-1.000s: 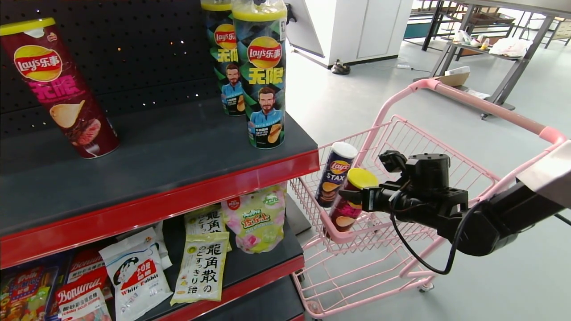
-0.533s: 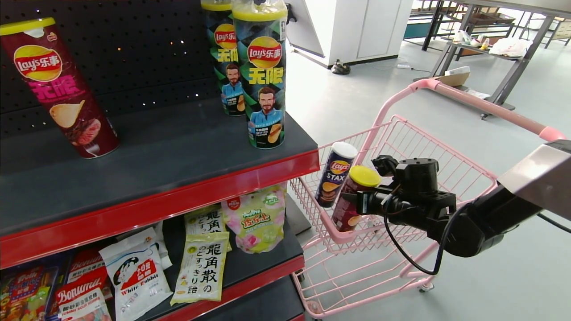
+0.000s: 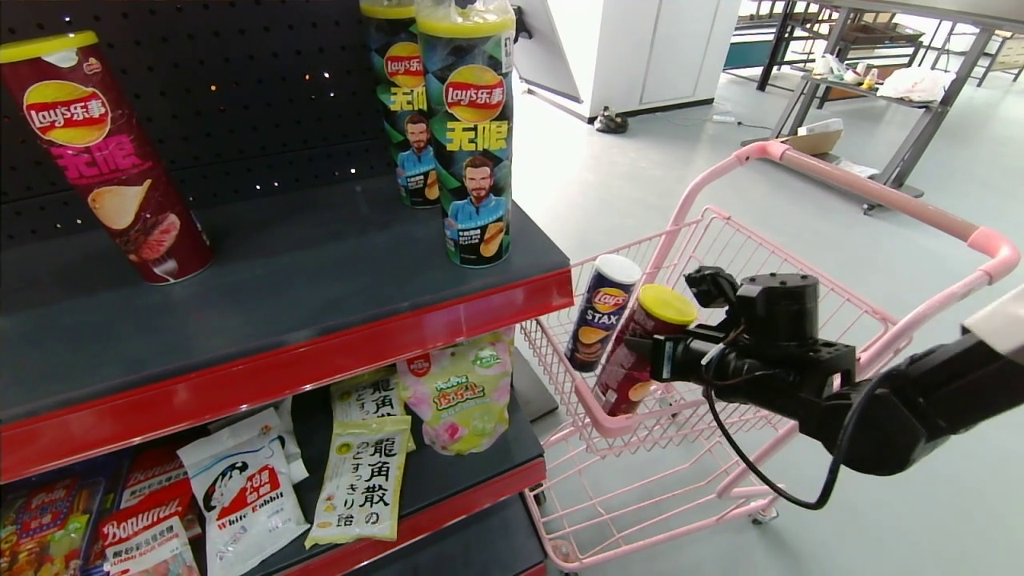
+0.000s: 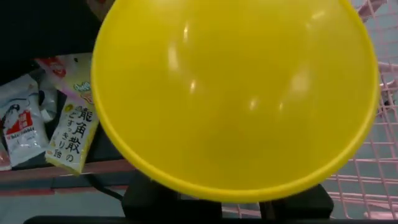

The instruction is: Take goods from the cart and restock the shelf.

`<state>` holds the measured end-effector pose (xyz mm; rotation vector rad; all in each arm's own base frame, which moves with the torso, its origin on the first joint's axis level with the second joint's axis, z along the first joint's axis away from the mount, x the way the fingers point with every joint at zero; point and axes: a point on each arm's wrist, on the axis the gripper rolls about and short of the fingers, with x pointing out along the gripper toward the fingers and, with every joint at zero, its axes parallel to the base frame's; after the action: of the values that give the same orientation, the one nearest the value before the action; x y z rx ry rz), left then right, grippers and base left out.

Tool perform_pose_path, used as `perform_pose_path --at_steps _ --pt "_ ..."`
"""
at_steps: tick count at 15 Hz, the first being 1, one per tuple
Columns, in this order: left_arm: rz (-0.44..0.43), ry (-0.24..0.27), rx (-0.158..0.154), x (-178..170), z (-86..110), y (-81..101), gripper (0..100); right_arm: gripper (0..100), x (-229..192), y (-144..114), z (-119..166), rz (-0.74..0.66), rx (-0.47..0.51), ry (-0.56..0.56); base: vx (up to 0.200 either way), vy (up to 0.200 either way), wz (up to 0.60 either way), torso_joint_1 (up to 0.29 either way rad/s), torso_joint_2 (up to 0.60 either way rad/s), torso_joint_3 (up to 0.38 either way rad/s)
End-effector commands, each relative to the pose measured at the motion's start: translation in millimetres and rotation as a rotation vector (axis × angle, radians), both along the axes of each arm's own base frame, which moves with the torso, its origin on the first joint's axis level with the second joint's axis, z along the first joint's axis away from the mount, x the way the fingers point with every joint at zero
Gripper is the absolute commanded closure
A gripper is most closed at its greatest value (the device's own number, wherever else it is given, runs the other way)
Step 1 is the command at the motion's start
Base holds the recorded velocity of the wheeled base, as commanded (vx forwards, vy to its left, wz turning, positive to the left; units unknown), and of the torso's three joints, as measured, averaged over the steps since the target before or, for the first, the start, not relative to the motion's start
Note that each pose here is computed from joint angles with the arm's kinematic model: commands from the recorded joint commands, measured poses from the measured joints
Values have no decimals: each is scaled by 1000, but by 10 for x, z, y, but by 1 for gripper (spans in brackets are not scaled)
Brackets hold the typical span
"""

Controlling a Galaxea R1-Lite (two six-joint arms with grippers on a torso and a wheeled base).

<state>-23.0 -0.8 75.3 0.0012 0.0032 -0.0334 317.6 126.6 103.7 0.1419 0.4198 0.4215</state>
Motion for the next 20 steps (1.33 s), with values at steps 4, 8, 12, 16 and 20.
perform_pose_path --at_steps 4,8,12,16,20 --pt "0 1 0 1 0 0 0 100 -275 -59 1041 27 36 -334 0 0 0 0 0 0" --pt "0 1 0 1 0 0 0 100 -1096 -414 1606 -14 -73 -372 0 0 0 0 0 0" --pt "0 1 0 1 0 0 0 100 -2504 -1025 1462 -126 -215 -274 0 0 0 0 0 0" --pt "0 1 -1 1 0 0 0 100 -3339 -1348 997 -256 -247 -234 0 0 0 0 0 0" --pt "0 2 -3 1 0 0 0 100 -3391 -1363 961 -246 -280 -255 0 0 0 0 0 0"
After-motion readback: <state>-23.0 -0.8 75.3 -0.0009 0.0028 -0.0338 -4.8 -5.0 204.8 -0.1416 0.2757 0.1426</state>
